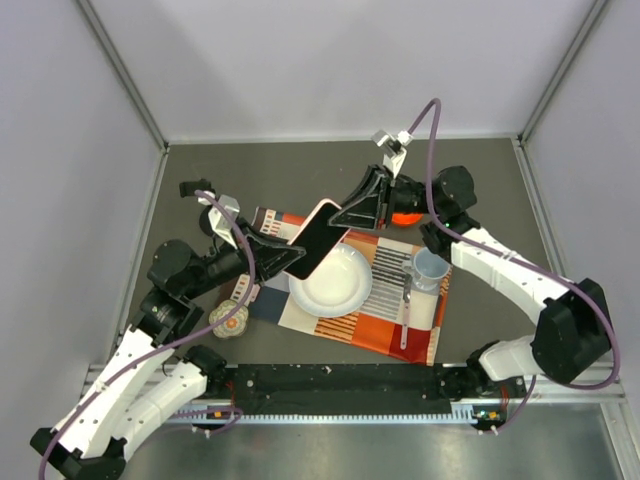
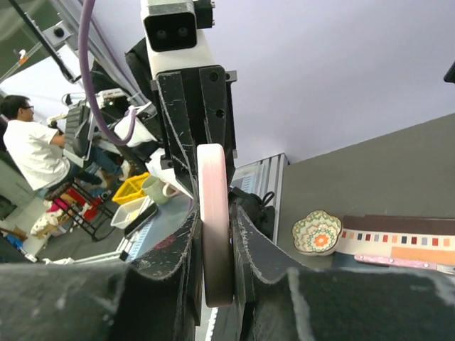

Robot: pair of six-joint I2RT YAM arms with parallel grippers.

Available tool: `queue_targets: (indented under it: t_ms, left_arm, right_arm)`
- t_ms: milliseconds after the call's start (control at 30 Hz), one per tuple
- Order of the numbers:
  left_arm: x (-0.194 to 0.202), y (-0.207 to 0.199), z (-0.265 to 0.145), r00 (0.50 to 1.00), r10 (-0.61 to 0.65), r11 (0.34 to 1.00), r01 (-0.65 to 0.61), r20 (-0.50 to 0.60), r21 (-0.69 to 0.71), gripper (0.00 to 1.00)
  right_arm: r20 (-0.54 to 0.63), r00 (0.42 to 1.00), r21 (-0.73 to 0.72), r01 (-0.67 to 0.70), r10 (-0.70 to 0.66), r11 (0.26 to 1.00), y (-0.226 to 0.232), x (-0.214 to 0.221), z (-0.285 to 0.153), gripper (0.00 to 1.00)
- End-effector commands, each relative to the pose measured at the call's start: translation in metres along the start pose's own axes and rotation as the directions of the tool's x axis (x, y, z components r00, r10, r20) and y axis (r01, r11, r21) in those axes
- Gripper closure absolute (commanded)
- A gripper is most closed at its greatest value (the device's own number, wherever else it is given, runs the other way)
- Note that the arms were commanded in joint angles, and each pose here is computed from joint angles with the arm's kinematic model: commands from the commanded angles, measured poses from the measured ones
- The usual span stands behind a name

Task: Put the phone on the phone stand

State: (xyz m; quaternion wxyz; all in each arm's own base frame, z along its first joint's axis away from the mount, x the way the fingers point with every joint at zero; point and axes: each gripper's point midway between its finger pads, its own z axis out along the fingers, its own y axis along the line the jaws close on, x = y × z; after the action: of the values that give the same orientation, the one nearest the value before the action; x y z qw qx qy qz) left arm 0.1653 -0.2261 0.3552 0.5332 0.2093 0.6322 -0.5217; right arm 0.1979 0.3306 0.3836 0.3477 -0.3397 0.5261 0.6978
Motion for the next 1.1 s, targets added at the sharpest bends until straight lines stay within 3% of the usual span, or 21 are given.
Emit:
queue_targets:
  t_ms: [0,33,100,167,233,433,467,500,533,567,633,667,700,767,800,967,1067]
  left_arm:
    - [-0.035,-0.011,0.001,0.991,0.06,0.998,-0.062,0.115,0.013,1.0]
    - [-0.034,-0.01,0.001,0.992,0.053,0.998,-0.055,0.117,0.013,1.0]
    - [-0.035,-0.012,0.001,0.992,0.039,0.999,-0.042,0.121,0.019,1.0]
    - [-0.034,-0.014,0.001,0.992,0.035,0.999,-0.039,0.123,0.031,1.0]
    - [-0.033,-0.012,0.001,0.993,0.025,0.999,-0.029,0.12,0.027,1.0]
    - [-0.031,-0.009,0.0,0.993,0.033,0.999,-0.033,0.109,0.005,1.0]
    - [-0.024,0.001,-0.001,0.997,0.021,0.999,-0.018,0.077,-0.043,0.92]
    - [-0.022,0.008,-0.002,0.997,0.04,0.996,-0.035,0.063,-0.083,0.83]
    - [-0.027,0.011,-0.004,0.996,0.051,0.992,-0.043,0.068,-0.119,0.73]
    - [-0.019,0.02,-0.01,0.999,0.033,0.984,-0.027,0.035,-0.177,0.5]
    - [-0.031,0.042,-0.023,0.996,0.068,0.94,-0.043,0.061,-0.338,0.34]
    - [-0.034,0.052,-0.031,0.995,0.073,0.909,-0.041,0.061,-0.415,0.29]
    - [-0.026,0.077,-0.048,0.998,0.061,0.829,-0.039,0.021,-0.558,0.27]
    - [-0.04,0.092,-0.07,0.997,0.081,0.723,-0.046,0.018,-0.689,0.26]
    - [-0.041,0.103,-0.092,0.997,0.075,0.625,-0.051,-0.006,-0.779,0.26]
    - [-0.021,0.136,-0.129,0.992,0.009,0.388,-0.122,-0.129,-0.913,0.24]
    - [-0.021,0.156,-0.154,0.994,-0.012,0.261,-0.103,-0.11,-0.96,0.22]
  right_arm:
    - [-0.023,0.998,-0.12,0.047,-0.05,0.992,0.026,0.005,0.003,0.86]
    - [-0.011,0.996,-0.154,0.088,-0.091,0.984,0.031,0.004,0.002,0.75]
    - [-0.021,0.997,-0.174,0.066,-0.071,0.983,0.035,0.008,0.0,0.74]
    - [-0.02,0.997,-0.201,0.074,-0.079,0.977,0.038,0.009,0.0,0.83]
    - [-0.02,0.996,-0.209,0.081,-0.087,0.975,0.039,0.009,0.0,1.0]
    - [0.003,0.995,-0.163,0.098,-0.098,0.982,0.036,0.007,-0.001,1.0]
    - [0.007,0.99,-0.145,0.139,-0.139,0.98,0.031,0.008,0.0,1.0]
    - [-0.016,0.996,-0.096,0.09,-0.092,0.991,0.027,0.011,-0.002,1.0]
    - [0.002,0.987,-0.049,0.16,-0.16,0.986,0.019,0.007,-0.001,1.0]
    - [0.004,0.986,-0.005,0.167,-0.167,0.986,0.013,0.006,-0.002,1.0]
    - [0.011,0.989,0.096,0.146,-0.148,0.985,0.005,0.005,-0.007,1.0]
    - [0.008,0.985,0.121,0.17,-0.172,0.978,0.002,0.004,-0.009,1.0]
    - [0.014,0.984,0.139,0.175,-0.179,0.975,0.002,0.002,-0.01,1.0]
    - [0.019,0.985,0.172,0.166,-0.172,0.971,-0.003,0.007,-0.014,1.0]
    - [0.024,0.984,0.168,0.172,-0.179,0.971,-0.001,0.008,-0.015,1.0]
    - [-0.002,0.974,0.159,0.225,-0.227,0.961,0.006,0.028,-0.019,1.0]
    - [-0.012,0.951,0.162,0.305,-0.308,0.938,0.015,0.031,-0.018,1.0]
